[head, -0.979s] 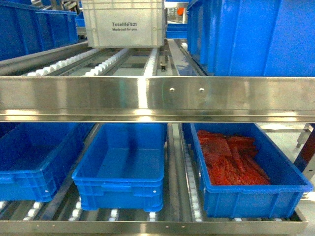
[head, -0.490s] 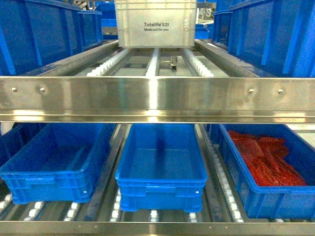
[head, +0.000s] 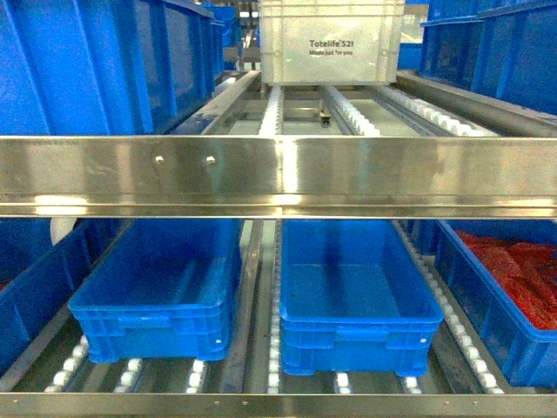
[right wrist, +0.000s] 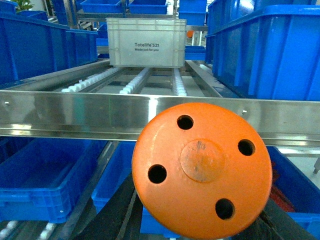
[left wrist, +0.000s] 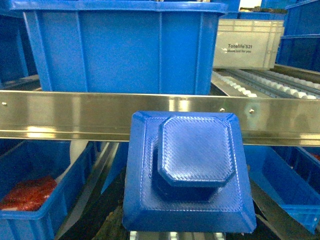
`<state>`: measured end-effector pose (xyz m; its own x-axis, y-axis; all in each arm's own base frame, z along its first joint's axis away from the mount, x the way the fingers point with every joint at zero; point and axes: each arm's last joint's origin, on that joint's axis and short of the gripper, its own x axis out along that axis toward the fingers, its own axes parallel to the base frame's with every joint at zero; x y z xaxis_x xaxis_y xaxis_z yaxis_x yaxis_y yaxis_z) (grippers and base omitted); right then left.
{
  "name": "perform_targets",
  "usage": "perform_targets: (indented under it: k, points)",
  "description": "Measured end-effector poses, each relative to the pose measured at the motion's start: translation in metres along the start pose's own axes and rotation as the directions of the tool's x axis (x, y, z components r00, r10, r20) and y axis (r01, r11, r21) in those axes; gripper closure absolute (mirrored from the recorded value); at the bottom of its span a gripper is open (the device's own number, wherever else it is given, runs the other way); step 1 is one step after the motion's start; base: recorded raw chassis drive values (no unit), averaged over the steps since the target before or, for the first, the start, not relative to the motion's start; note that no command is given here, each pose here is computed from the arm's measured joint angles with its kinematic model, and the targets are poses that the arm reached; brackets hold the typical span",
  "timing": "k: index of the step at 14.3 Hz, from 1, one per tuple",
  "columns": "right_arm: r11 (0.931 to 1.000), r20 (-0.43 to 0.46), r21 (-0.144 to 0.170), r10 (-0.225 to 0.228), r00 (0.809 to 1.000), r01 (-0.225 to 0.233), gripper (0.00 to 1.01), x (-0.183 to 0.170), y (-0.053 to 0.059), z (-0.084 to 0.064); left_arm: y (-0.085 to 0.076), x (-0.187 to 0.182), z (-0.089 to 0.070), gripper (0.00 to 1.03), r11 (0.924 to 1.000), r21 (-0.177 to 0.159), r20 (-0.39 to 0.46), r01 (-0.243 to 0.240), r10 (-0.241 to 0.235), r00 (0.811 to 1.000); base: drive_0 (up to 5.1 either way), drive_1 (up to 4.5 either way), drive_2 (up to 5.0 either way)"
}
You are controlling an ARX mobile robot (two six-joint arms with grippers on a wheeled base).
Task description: Sort blue parts and orange caps into right shelf containers
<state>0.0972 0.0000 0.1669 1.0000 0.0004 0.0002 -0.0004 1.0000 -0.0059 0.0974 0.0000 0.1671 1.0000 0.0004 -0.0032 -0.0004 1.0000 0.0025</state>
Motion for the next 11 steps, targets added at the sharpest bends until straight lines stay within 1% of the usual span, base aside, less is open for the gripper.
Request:
perform_targets:
  k: [5, 8, 11]
  points:
    - [1.0000, 0.004, 0.000, 0.000, 1.000, 0.000, 0.59, 0.0000, 0.0000, 0.0004, 0.0000, 0.0000, 0.0001, 0.60, 1.0000, 0.000, 0.002, 0.000, 0.000, 1.000, -5.0, 2.44, 2.4]
    - [1.0000, 0.005, 0.000, 0.004, 1.000, -0.004, 0.59, 0.0000, 0.0001, 0.0004, 0.0002, 0.0000, 0.0002, 0.60, 1.0000, 0.000, 0.002, -0.006, 0.006, 1.000, 0.0, 0.00, 0.0]
    - [1.0000, 0.002, 0.000, 0.003, 1.000, -0.003, 0.59, 0.0000, 0.0001, 0.0001, 0.0000, 0.0000, 0.0001, 0.60, 1.0000, 0.000, 0.002, -0.001, 0.001, 1.000, 0.0, 0.00, 0.0]
